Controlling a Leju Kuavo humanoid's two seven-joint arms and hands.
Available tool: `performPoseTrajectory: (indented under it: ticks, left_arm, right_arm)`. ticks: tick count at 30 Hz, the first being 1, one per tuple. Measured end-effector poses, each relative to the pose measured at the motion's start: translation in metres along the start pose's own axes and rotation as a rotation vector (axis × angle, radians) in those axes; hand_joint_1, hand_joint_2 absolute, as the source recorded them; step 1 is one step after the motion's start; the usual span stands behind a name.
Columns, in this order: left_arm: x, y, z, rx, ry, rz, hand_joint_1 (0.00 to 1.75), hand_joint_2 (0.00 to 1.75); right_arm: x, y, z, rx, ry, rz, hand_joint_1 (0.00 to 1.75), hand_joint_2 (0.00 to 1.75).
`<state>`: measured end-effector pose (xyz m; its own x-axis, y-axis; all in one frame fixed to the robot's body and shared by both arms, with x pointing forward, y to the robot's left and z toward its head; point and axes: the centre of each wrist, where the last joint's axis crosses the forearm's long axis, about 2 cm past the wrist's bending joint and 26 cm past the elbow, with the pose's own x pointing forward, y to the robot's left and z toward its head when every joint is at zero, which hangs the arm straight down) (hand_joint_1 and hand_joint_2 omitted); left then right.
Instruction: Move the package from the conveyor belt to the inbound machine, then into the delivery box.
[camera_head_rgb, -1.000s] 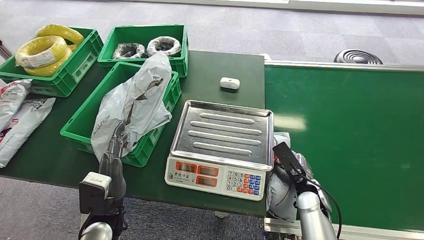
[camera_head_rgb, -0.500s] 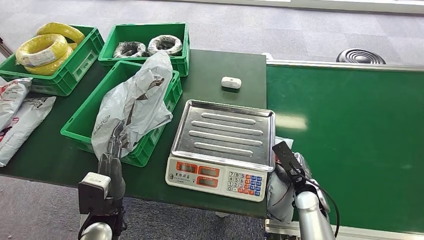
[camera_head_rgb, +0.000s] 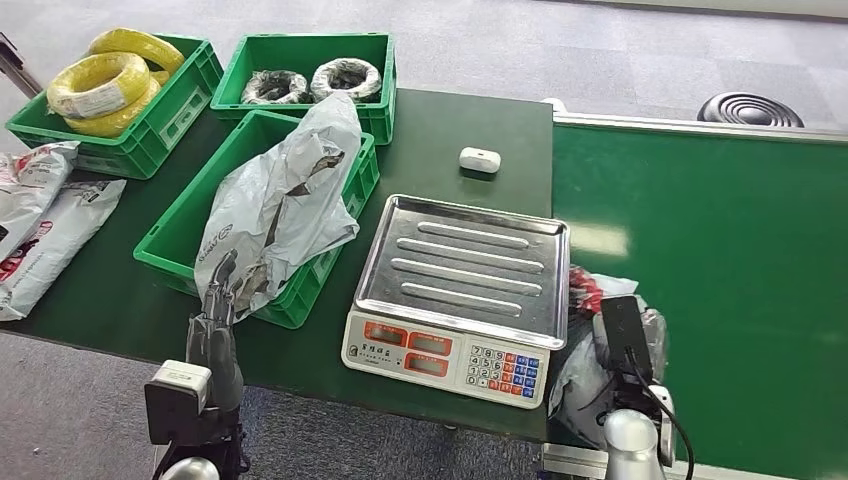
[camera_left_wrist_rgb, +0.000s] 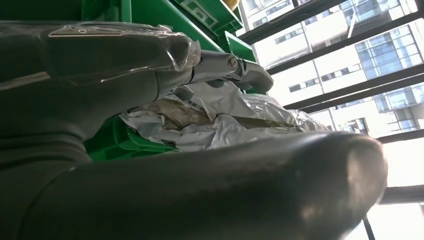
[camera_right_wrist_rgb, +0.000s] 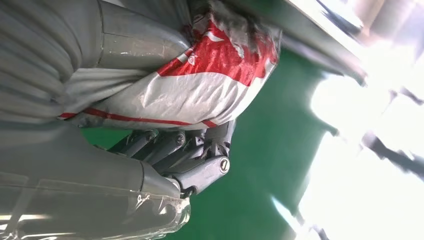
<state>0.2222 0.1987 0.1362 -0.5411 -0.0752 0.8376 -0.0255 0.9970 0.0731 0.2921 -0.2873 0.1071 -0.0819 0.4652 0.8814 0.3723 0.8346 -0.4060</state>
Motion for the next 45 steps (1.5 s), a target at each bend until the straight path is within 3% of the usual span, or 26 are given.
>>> performPoseTrajectory:
  ticks: [9, 20, 31, 34, 38, 41, 45]
  left_arm:
    - [0.000, -0.001, -0.003, 0.006, -0.011, 0.013, 0.00, 0.00]
    - [0.001, -0.003, -0.008, 0.005, -0.027, 0.017, 0.00, 0.00]
    - [-0.002, -0.010, -0.013, -0.002, -0.033, 0.043, 0.00, 0.00]
    - [-0.003, -0.010, -0.014, -0.002, -0.035, 0.046, 0.00, 0.00]
    - [-0.004, -0.010, -0.017, -0.018, -0.049, 0.063, 0.00, 0.00]
    - [-0.006, -0.013, -0.025, -0.035, -0.061, 0.073, 0.00, 0.00]
    - [-0.010, -0.016, -0.027, -0.051, -0.059, 0.081, 0.00, 0.00]
  right_arm:
    - [0.076, -0.053, -0.016, -0.601, -0.350, 0.091, 1.75, 1.75]
    - [0.097, -0.067, -0.013, -0.690, -0.422, 0.072, 1.75, 1.75]
    - [0.113, -0.075, -0.014, -0.802, -0.610, 0.164, 1.75, 1.75]
    - [0.122, -0.062, -0.028, -0.686, -0.561, 0.036, 1.75, 1.75]
    - [0.143, -0.025, -0.063, -0.193, -0.564, -0.165, 1.75, 1.75]
    - [0.160, 0.008, -0.087, 0.089, -0.616, -0.191, 1.75, 1.75]
    - [0.175, 0.043, -0.103, 0.277, -0.660, -0.188, 1.75, 1.75]
